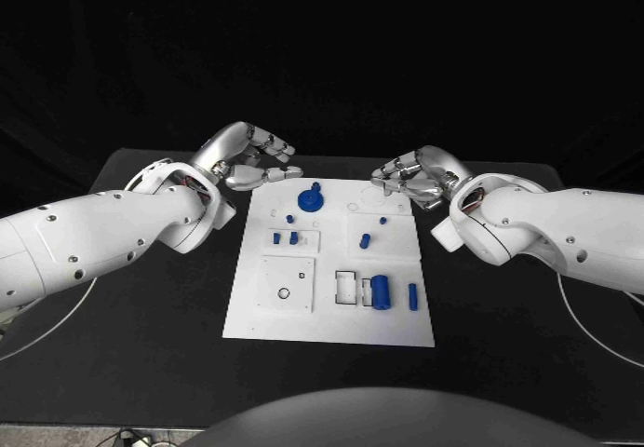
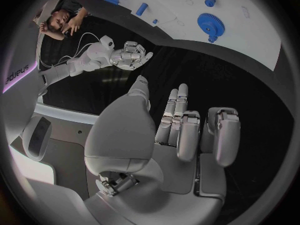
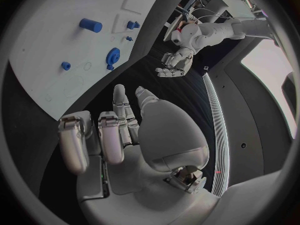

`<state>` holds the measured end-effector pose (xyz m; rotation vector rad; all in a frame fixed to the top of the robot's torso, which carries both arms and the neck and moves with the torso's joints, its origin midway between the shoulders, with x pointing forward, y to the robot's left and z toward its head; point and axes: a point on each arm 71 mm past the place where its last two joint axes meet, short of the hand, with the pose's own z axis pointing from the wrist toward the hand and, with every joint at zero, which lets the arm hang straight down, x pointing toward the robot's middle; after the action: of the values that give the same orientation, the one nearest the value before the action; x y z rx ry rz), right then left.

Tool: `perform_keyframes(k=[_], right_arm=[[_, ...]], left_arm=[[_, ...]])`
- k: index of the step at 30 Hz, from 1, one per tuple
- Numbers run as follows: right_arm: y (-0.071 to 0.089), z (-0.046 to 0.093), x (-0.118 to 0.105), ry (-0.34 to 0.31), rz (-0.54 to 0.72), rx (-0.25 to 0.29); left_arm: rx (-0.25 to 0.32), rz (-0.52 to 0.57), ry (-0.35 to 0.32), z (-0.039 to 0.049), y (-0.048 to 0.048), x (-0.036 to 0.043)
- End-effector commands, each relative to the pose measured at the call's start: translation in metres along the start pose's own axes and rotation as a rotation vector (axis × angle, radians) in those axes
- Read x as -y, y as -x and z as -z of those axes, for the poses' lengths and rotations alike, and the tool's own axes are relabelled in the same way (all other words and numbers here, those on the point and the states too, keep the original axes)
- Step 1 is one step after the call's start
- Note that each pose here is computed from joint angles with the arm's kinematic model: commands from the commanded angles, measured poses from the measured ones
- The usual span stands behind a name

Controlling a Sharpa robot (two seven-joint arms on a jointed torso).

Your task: Assemble the parts on the task board

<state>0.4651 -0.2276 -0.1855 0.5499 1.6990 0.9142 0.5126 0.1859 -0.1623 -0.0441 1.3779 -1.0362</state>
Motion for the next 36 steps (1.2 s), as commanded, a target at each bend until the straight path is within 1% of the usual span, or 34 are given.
perform_keyframes(k=[1, 6, 7, 8, 9, 15, 19, 26, 36], right_arm=[[0.000, 0.000, -0.002, 0.051, 0.165, -0.027], [0.005, -0.001, 0.001, 0.080, 0.369, -0.028], [0.005, -0.001, 0.001, 0.081, 0.378, -0.028], [0.006, 0.000, 0.002, 0.090, 0.447, -0.029], [0.006, 0.000, 0.002, 0.093, 0.464, -0.028], [0.005, 0.004, 0.002, 0.122, 0.683, -0.028], [0.001, 0.005, 0.003, 0.117, 0.783, -0.046], [-0.006, 0.003, 0.006, 0.095, 0.834, -0.079], [-0.015, 0.002, 0.011, 0.068, 0.859, -0.117]], left_arm=[[0.149, 0.110, 0.003, 0.0050, 0.0030, -0.0004], [0.200, 0.186, 0.029, 0.0133, -0.0057, -0.0040], [0.202, 0.189, 0.030, 0.0137, -0.0060, -0.0041], [0.223, 0.208, 0.040, 0.0168, -0.0075, -0.0049], [0.228, 0.212, 0.041, 0.0176, -0.0078, -0.0051], [0.262, 0.236, 0.056, 0.0260, -0.0097, -0.0073], [0.272, 0.239, 0.067, 0.0301, -0.0086, -0.0089], [0.275, 0.242, 0.083, 0.0344, -0.0067, -0.0110], [0.266, 0.239, 0.107, 0.0372, -0.0050, -0.0149]])
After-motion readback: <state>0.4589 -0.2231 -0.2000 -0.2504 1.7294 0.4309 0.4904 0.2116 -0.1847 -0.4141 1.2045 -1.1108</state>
